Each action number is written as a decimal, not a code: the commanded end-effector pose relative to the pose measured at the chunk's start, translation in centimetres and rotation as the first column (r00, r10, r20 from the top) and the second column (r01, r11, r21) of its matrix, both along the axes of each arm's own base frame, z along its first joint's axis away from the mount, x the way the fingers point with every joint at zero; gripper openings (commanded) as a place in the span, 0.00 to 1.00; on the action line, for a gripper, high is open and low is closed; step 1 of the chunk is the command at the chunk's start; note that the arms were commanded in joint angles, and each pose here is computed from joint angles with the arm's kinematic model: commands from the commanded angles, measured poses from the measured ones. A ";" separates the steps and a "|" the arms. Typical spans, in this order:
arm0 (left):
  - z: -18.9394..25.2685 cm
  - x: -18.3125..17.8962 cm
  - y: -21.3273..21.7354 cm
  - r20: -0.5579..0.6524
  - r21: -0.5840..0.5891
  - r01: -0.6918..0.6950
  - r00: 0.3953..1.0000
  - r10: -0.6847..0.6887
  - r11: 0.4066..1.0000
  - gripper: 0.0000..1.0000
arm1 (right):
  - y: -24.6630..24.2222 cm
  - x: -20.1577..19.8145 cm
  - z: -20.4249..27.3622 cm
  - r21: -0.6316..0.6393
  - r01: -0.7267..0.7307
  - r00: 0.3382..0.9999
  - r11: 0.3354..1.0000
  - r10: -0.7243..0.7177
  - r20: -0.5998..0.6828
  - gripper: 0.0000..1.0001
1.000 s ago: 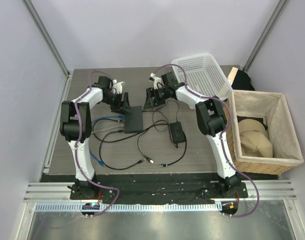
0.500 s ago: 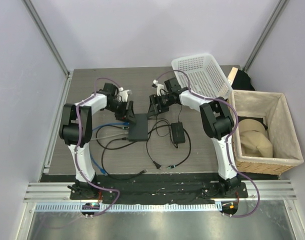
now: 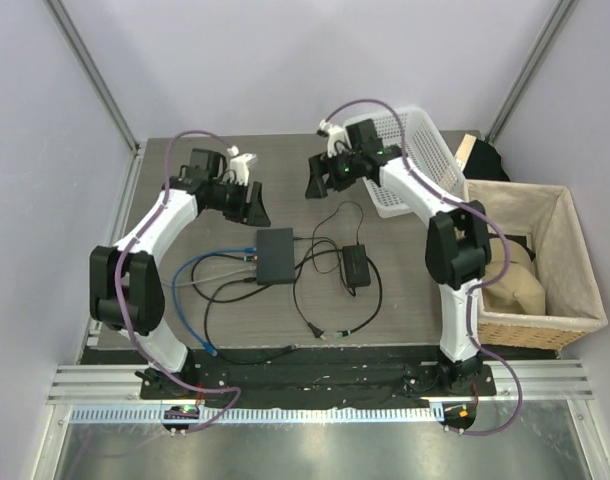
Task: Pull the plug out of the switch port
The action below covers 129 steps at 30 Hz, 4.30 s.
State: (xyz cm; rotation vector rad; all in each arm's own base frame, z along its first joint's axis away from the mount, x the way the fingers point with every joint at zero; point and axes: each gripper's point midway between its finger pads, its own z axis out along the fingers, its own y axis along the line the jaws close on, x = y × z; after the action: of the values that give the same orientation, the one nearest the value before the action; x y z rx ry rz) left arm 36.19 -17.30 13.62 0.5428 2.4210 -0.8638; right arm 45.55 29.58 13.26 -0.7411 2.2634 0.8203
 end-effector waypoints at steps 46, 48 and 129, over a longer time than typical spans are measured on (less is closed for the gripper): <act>-17.4 -3.3 0.6 -0.482 0.278 -0.125 0.840 0.250 0.953 0.00 | 2.3 -5.6 -5.7 -0.412 -0.498 0.773 0.763 0.606 0.188 0.54; -17.6 -3.4 0.4 -0.483 0.280 -0.118 0.840 0.247 0.953 0.00 | 2.9 -5.2 -5.8 -0.426 -0.478 0.772 0.768 0.599 0.215 0.53; -18.8 -3.9 1.1 -0.540 0.286 -0.133 0.796 0.274 0.949 0.00 | 5.2 -5.6 -10.7 -0.512 -0.515 0.659 0.687 0.700 0.276 0.01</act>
State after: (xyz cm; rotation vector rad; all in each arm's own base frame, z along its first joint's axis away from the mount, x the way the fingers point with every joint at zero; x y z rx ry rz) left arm 35.49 -20.93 4.02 0.0865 2.8142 -1.2018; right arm 39.02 34.72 2.71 -1.7338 1.7120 0.3738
